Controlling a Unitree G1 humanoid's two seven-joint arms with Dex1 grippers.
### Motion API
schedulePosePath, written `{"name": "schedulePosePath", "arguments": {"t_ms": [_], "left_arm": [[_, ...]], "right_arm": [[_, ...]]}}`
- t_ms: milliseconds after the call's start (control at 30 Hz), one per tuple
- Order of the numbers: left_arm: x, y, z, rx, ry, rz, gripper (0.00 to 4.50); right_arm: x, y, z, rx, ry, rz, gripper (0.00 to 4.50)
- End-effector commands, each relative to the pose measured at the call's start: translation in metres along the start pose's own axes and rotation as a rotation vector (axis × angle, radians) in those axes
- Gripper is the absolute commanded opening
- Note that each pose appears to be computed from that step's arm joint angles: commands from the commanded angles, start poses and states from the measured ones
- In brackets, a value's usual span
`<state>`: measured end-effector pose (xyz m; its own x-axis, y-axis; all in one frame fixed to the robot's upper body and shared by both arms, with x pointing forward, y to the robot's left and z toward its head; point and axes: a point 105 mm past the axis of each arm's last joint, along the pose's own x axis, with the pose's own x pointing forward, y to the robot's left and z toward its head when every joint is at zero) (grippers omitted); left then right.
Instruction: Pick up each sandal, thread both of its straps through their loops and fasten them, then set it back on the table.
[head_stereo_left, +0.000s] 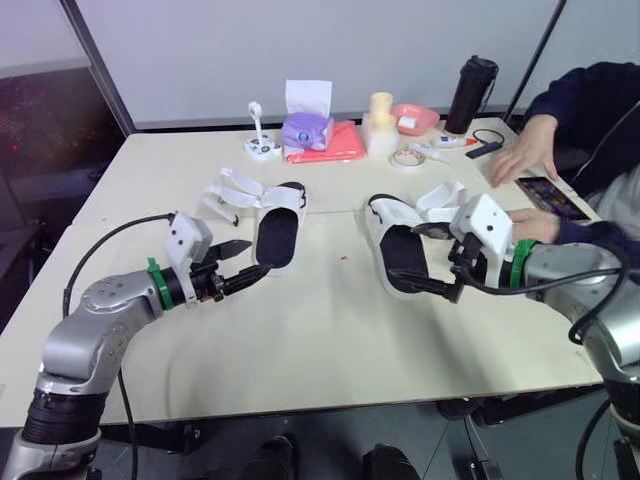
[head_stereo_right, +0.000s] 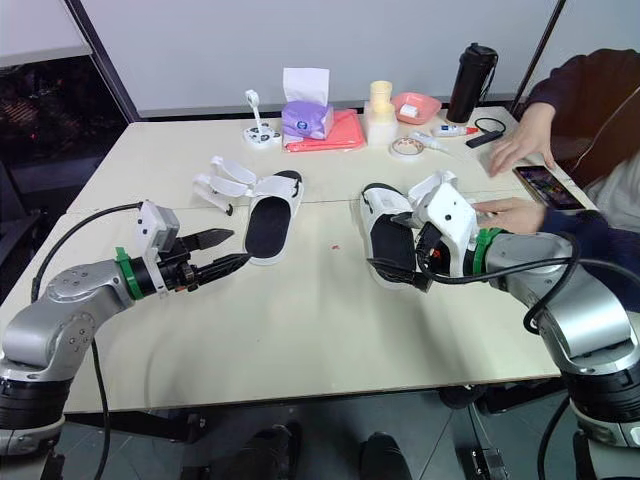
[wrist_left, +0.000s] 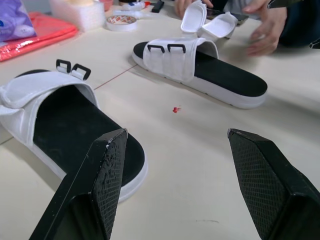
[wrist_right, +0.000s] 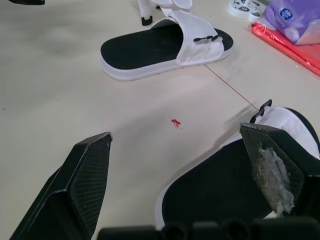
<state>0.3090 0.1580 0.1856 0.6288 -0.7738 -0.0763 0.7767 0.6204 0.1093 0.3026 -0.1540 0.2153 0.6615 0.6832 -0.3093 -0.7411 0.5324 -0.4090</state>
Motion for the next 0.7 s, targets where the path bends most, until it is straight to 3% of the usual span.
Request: {"name": "schedulePosePath", "arguments": {"t_ms": [33,700], "left_arm": [[-0.005,0.002,0.010,0.054,-0.026,0.031,3.31],[-0.004,-0.004,0.010,0.012,-0.033,0.014,3.31]], "right_arm": [[-0.001,-0.002,0.008,-0.033,-0.021,-0.012,4.43],[0.008,-0.012,0.007,-0.065,-0.016,-0.094,4.43]]}}
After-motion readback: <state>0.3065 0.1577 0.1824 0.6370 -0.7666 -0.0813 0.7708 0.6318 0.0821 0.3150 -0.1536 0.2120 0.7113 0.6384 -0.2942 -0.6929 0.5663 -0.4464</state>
